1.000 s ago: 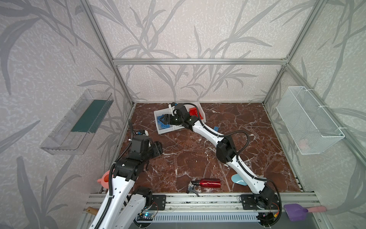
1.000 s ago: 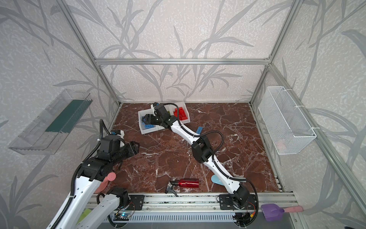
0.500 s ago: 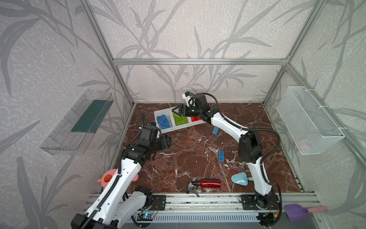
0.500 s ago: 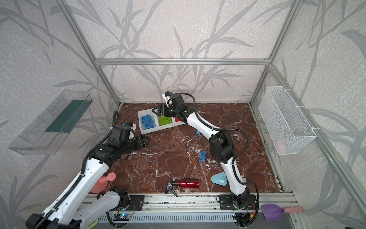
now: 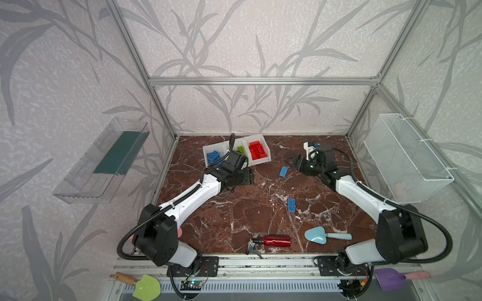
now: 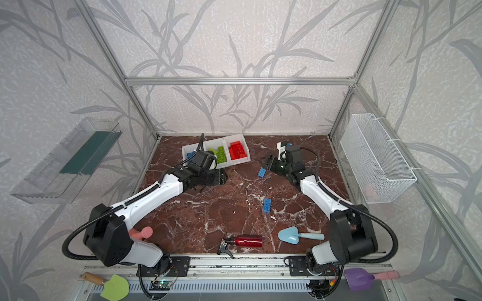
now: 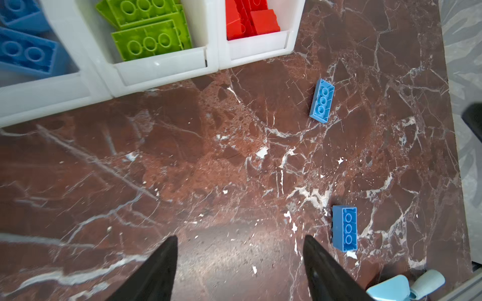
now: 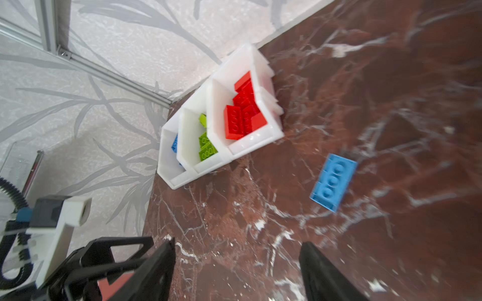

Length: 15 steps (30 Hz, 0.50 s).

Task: Sort the legos into containers by color
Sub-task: 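Lower the left gripper onto a blue brick while the right gripper withdraws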

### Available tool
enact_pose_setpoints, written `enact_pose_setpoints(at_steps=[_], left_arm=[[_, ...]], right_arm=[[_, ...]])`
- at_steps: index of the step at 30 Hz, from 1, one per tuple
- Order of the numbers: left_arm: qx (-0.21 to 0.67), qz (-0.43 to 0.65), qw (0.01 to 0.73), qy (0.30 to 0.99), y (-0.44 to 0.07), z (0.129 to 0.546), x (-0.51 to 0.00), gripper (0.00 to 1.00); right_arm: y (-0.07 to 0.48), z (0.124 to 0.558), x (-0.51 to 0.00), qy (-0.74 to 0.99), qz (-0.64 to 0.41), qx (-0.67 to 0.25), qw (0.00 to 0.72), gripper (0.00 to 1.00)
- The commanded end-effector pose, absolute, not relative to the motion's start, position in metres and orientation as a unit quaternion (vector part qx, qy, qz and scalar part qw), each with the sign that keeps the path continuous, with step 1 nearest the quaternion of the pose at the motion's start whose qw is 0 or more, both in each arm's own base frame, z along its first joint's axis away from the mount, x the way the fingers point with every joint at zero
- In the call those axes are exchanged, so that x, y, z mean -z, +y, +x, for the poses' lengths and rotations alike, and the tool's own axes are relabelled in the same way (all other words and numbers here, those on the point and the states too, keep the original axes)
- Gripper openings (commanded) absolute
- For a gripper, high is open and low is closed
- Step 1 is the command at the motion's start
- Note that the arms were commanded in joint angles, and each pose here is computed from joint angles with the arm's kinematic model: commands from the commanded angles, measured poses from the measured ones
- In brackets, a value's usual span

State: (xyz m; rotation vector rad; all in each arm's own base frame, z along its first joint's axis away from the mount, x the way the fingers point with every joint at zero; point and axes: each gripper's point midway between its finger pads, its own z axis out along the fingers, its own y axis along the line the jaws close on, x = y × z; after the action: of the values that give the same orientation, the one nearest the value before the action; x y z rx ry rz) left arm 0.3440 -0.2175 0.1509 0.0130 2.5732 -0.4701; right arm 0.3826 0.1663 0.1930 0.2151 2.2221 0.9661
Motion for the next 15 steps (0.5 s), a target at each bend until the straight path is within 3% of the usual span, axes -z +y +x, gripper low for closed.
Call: enact_pose_setpoints(at_steps=[1, 6, 15], left_arm=[[0.183, 0.020, 0.268, 0.945, -0.244, 0.366, -0.152, 0.80], [0.165, 0.053, 0.242, 0.955, -0.282, 0.391, -0.129, 0.83], [0.137, 0.124, 0.195, 0.963, -0.331, 0.415, -0.091, 0.83]], right_arm=[[0.127, 0.359, -0.186, 0.870, 0.100, -0.320, 0.362, 0.80], [0.090, 0.323, -0.174, 0.884, 0.117, -0.265, 0.366, 0.90], [0.064, 0.283, -0.151, 0.905, 0.105, -0.199, 0.360, 0.91]])
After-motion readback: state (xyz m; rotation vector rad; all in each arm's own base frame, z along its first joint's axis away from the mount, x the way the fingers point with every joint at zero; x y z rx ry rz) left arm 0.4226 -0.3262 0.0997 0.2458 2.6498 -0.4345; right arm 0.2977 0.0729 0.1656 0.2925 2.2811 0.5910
